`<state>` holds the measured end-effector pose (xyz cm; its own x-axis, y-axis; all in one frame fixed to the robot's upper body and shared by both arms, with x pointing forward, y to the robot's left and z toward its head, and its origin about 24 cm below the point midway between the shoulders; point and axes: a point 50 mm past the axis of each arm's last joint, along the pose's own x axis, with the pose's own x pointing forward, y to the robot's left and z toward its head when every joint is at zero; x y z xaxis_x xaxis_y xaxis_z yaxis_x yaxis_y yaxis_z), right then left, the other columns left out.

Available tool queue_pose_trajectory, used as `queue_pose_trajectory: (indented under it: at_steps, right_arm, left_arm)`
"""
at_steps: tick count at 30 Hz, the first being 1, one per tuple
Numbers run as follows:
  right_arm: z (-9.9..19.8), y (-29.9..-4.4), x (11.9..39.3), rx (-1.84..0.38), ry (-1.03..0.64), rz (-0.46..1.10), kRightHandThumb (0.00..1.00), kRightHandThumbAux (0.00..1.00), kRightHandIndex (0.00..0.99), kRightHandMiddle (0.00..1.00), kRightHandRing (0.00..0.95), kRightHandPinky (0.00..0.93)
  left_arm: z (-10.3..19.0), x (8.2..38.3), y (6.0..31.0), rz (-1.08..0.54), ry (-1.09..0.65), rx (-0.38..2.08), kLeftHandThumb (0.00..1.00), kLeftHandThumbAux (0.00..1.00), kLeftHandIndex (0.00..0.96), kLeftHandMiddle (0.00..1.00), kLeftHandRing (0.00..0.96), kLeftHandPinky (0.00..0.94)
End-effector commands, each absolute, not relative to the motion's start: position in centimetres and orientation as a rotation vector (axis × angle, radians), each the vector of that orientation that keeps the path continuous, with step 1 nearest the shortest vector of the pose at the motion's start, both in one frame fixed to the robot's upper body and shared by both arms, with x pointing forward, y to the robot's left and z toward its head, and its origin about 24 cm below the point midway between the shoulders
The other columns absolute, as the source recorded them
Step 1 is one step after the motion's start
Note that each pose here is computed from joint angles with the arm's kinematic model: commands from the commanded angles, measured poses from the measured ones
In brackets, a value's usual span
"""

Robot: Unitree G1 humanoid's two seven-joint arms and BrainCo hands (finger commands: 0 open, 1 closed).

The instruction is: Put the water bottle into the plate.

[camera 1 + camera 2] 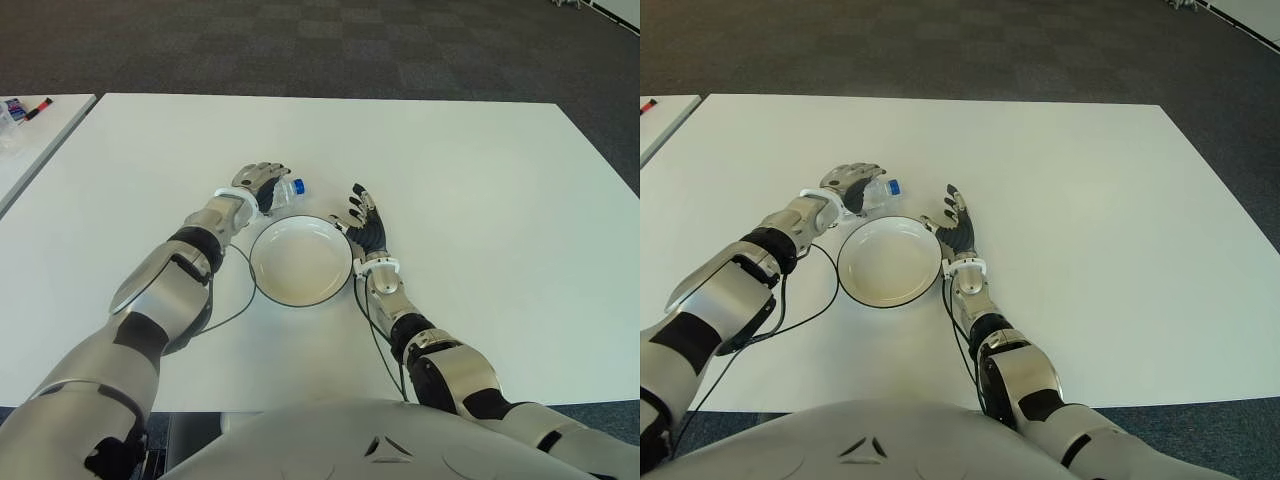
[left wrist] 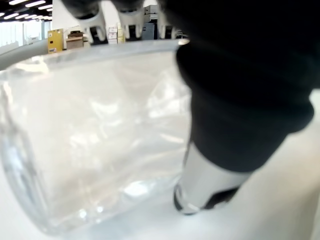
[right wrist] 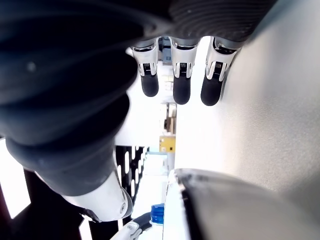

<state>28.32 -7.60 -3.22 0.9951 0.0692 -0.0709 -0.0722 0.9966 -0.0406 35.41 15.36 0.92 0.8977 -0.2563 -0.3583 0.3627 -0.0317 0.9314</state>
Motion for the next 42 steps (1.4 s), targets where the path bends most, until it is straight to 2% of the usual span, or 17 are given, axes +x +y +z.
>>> queue_pose_trajectory:
  at_steps: [1,20,22,24,29,33,34,36,42]
  right_arm:
    - [-4.3,-2.5,26.4,0.078,0.208,0.126,0.006,0.896,0.068,0.076,0.101,0.155]
    - [-4.3,-2.7,26.4,0.067,0.203,0.133,0.000,0.898,0.064,0.070,0.097,0.154]
    - [-4.3,-2.7,26.4,0.071,0.203,0.132,0.000,0.902,0.065,0.071,0.098,0.155]
    - [-4.3,-2.7,26.4,0.072,0.203,0.131,0.000,0.905,0.066,0.071,0.098,0.155]
    - [-4.2,-2.7,26.4,0.088,0.199,0.122,0.002,0.918,0.072,0.076,0.100,0.161]
    - [-4.1,-2.7,26.4,0.106,0.193,0.113,0.044,0.934,0.084,0.090,0.110,0.171]
    - [-4.1,-2.7,26.5,0.108,0.192,0.112,0.056,0.937,0.085,0.092,0.111,0.171]
    - [-4.1,-2.7,26.5,0.112,0.190,0.110,0.074,0.937,0.086,0.094,0.113,0.173]
    - [-3.8,-2.7,26.5,0.122,0.172,0.089,0.142,0.924,0.083,0.115,0.133,0.201]
  left_arm:
    - [-2.7,32.8,14.9,-0.621,0.196,1.499,0.000,0.934,0.000,0.007,0.000,0.070]
    - [-3.2,32.5,15.6,-0.597,0.224,1.526,0.000,0.938,0.000,0.020,0.007,0.076]
    - [-3.2,32.5,15.7,-0.591,0.216,1.549,0.051,0.921,0.046,0.074,0.058,0.131]
    - [-3.2,32.4,15.8,-0.588,0.212,1.557,0.146,0.889,0.109,0.123,0.105,0.177]
    - [-3.3,32.4,15.9,-0.573,0.198,1.573,0.304,0.822,0.196,0.175,0.156,0.217]
    - [-3.3,32.3,16.0,-0.552,0.186,1.567,0.425,0.762,0.248,0.216,0.202,0.266]
    - [-3.3,32.3,16.0,-0.549,0.183,1.566,0.523,0.744,0.308,0.230,0.215,0.275]
    - [-3.3,32.3,16.0,-0.544,0.180,1.565,0.609,0.728,0.360,0.243,0.226,0.279]
    - [-3.3,32.3,16.1,-0.545,0.182,1.568,0.694,0.710,0.410,0.251,0.229,0.268]
